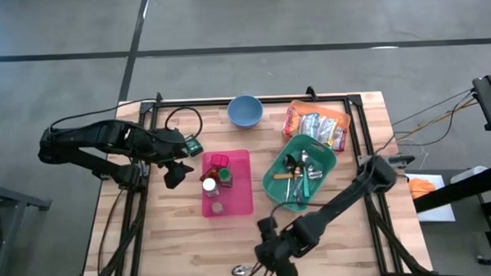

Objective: Pick & Place Food Item
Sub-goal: Put the white and orange spoon into the green bin

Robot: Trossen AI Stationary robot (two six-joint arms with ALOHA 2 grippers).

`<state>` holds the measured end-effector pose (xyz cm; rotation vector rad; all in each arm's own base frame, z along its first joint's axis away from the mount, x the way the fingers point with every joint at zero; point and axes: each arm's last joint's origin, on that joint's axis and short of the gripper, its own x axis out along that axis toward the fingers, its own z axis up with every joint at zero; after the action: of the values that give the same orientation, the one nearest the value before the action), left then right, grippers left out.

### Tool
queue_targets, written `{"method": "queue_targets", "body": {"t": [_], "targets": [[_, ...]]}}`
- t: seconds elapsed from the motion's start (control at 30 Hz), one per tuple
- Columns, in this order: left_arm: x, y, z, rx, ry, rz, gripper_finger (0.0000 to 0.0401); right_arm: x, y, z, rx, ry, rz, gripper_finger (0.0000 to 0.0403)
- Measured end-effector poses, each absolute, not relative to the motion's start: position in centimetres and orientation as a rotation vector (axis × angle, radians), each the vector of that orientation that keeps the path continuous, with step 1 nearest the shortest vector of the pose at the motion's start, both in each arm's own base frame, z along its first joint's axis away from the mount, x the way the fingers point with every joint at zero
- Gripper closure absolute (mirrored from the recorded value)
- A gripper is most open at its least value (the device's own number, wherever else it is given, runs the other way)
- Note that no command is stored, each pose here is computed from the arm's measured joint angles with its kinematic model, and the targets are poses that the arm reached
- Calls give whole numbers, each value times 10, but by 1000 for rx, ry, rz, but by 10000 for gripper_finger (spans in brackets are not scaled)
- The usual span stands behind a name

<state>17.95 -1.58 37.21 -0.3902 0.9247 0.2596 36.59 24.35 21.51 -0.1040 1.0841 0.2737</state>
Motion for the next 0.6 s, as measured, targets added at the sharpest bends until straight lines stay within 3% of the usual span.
{"method": "queue_targets", "body": {"t": [0.23,0.6], "targets": [[179,-16,372,-390,926,260,139,396,277,196,-190,1077,457,202],[177,-16,371,-403,957,251,139,423,295,172,-196,1082,447,202]]}}
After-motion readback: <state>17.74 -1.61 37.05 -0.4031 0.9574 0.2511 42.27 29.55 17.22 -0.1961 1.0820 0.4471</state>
